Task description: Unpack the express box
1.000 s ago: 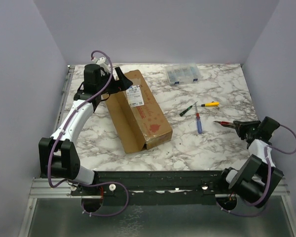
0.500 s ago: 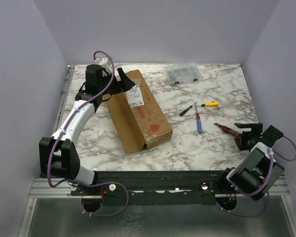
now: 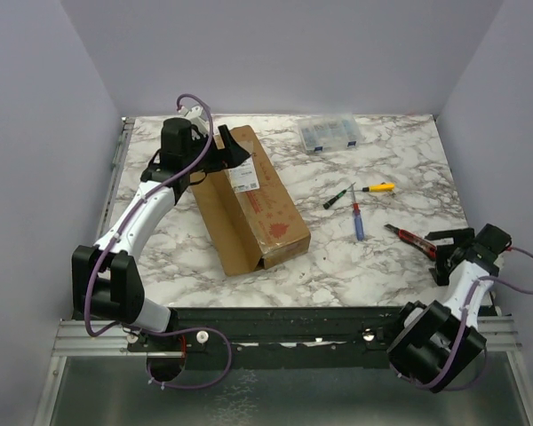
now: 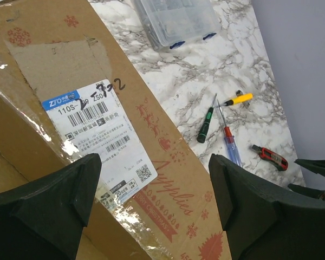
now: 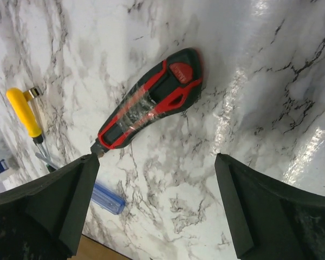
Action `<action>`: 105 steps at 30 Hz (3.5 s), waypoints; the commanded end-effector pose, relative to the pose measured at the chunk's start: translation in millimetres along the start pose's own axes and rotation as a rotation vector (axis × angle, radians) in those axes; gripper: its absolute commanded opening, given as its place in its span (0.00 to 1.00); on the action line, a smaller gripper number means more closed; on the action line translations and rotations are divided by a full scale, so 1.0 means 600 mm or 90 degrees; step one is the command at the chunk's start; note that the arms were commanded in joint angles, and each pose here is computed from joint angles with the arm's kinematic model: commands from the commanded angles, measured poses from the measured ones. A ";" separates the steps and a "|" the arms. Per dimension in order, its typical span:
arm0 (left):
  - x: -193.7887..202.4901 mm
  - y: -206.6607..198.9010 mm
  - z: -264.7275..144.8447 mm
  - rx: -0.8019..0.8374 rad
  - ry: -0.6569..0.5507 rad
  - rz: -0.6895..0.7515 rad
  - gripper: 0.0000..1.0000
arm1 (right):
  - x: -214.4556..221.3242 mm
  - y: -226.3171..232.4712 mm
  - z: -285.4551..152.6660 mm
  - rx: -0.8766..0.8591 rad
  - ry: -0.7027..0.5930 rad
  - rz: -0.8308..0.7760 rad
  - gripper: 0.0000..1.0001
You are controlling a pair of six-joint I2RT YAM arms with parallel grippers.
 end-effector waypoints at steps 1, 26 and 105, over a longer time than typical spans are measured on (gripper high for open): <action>0.005 0.005 0.005 -0.024 -0.012 0.003 0.87 | 0.010 0.015 -0.032 -0.007 -0.001 -0.096 1.00; 0.199 0.149 -0.124 -0.249 0.044 -0.269 0.82 | 0.387 0.345 -0.136 -0.592 0.381 -0.878 0.93; 0.065 -0.028 -0.193 -0.022 0.042 -0.078 0.00 | 0.652 0.147 -0.353 -0.511 -0.291 -1.249 0.94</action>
Point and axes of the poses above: each gripper's point midway between its finger pads, its own z axis out along the fingers, its own y axis along the line the jaws close on, x = y × z, the point moved 10 cm from there along -z, back along the fingers, and after that the axes turned 5 degrees about -z, right-handed, at the moved point
